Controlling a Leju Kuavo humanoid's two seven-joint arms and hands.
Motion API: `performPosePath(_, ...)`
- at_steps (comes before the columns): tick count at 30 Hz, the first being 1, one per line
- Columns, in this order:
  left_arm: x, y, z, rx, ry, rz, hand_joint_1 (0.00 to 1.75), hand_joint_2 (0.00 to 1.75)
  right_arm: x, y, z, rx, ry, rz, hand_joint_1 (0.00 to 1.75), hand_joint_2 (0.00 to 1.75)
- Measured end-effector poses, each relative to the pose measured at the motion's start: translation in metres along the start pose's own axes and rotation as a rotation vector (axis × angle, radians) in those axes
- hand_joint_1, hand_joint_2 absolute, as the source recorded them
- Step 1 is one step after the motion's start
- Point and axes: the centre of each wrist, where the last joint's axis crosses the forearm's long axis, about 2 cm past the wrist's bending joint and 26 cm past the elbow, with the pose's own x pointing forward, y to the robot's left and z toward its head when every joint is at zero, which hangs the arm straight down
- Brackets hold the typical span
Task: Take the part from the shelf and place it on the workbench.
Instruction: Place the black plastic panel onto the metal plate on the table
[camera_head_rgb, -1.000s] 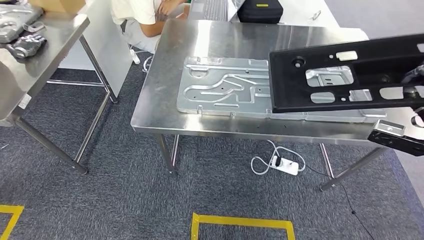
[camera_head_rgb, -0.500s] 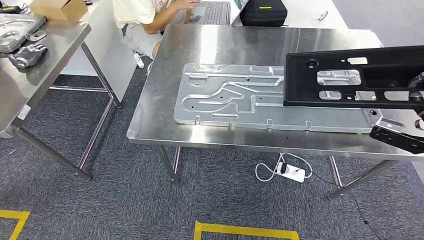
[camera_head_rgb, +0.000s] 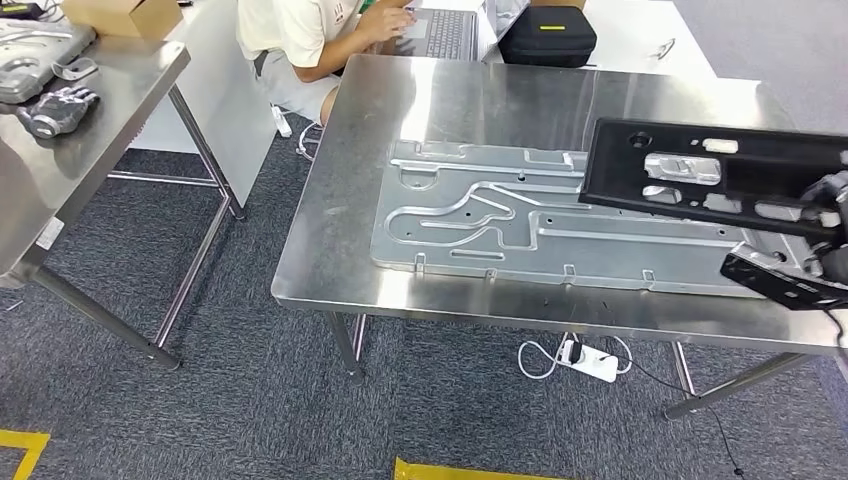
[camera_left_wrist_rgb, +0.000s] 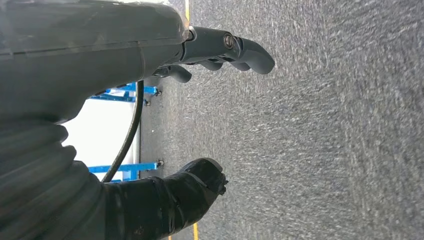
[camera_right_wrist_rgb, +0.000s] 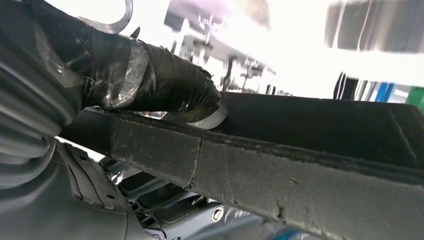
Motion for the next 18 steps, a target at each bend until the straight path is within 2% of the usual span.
performPosePath(13,0.001,0.008,0.001,-0.009,0.016,0.020,0.00,1.75,0.060,0.057,-0.039,0.002,-0.005,-0.069,1.75,1.75)
performPosePath(18,-0.003,0.010,0.001,-0.010,0.026,0.024,0.00,1.75,0.081,0.076,-0.045,0.044,-0.024,-0.085,1.75,1.75)
